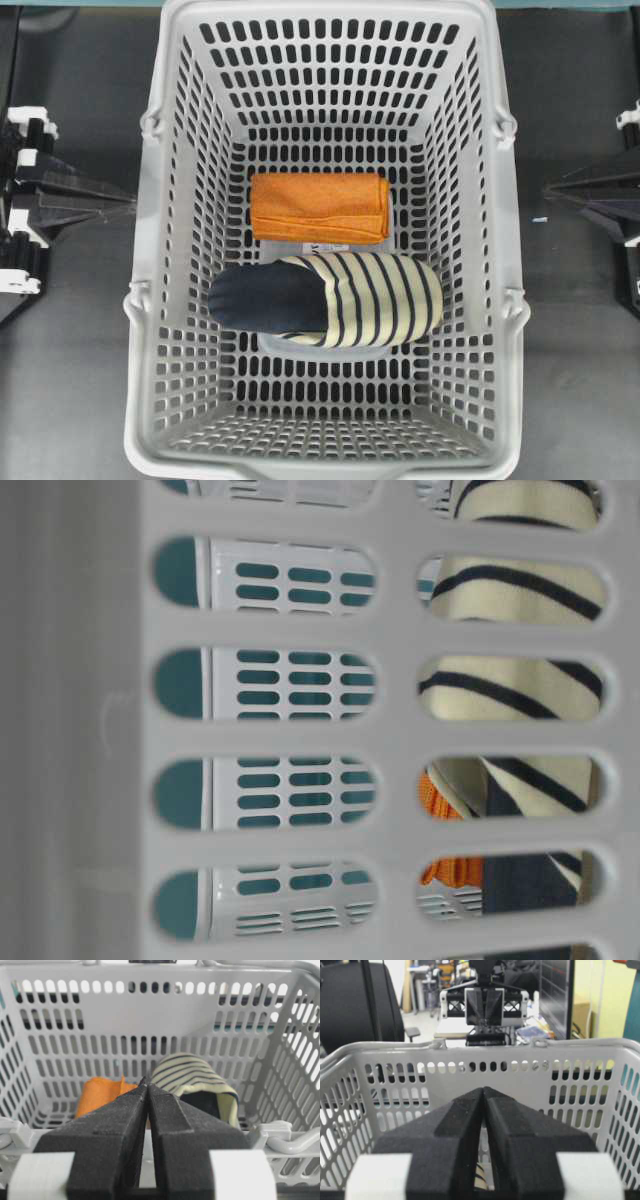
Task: Pick up the slipper from the shopping basket with the left arm.
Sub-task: 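Move the left gripper over the basket toward the striped slipper, then lower the left gripper and close it on the slipper's striped heel, then lift the gripped slipper upward out of the basket with the left gripper, then hold the slipper raised above the basket with the left gripper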
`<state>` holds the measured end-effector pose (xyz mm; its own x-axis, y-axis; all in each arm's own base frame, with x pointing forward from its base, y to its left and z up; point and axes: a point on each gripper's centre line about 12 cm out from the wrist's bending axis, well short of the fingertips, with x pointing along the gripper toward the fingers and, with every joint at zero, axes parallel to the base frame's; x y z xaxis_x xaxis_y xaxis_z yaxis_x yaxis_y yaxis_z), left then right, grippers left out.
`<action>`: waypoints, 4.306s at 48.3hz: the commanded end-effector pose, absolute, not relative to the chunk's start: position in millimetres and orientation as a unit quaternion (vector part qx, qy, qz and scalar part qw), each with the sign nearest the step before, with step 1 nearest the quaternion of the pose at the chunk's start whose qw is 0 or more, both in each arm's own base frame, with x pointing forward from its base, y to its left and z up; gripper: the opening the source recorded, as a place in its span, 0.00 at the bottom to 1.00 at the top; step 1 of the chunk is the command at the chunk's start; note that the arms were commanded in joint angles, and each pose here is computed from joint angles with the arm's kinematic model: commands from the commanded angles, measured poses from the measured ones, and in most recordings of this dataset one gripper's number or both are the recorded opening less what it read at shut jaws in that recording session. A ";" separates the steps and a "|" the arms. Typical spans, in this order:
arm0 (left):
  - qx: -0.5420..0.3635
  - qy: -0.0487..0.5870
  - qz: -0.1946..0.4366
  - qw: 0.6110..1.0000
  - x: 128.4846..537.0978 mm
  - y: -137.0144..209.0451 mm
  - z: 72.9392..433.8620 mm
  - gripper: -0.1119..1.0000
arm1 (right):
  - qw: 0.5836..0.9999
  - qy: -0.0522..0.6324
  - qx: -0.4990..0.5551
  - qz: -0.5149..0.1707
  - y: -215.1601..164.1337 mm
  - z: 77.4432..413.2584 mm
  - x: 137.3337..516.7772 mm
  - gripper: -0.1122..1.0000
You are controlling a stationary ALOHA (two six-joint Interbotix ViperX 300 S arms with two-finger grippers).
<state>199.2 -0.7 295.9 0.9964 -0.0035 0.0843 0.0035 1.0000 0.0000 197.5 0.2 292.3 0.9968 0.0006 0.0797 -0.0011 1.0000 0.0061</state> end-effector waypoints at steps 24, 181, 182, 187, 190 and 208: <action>0.003 0.130 -0.010 0.991 257.5 -7.0 376.6 0.10 | 0.999 -0.031 0.022 0.013 5.5 292.0 199.0 0.10; 0.056 0.496 -0.046 0.866 462.3 -58.1 413.9 0.15 | 1.000 -0.001 0.022 0.013 5.4 276.2 191.9 0.10; 0.056 0.496 -0.046 0.866 462.3 -58.1 413.9 0.15 | 1.000 -0.002 0.022 0.013 5.4 276.8 192.0 0.10; 0.056 0.496 -0.046 0.866 462.3 -58.1 413.9 0.15 | 1.000 -0.002 0.022 0.013 5.4 276.5 191.6 0.10; 0.056 0.496 -0.046 0.866 462.3 -58.1 413.9 0.15 | 1.000 -0.001 0.022 0.013 5.4 276.2 191.9 0.10; 0.056 0.497 -0.046 0.865 463.2 -58.2 412.5 0.15 | 1.000 -0.003 0.022 0.013 5.4 276.8 191.4 0.10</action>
<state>467.4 -57.9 396.3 0.4643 -0.0210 -0.8854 0.1356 0.9896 0.0476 190.7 5.4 273.4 0.9996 0.0271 -0.0046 -0.0269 0.9989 0.0395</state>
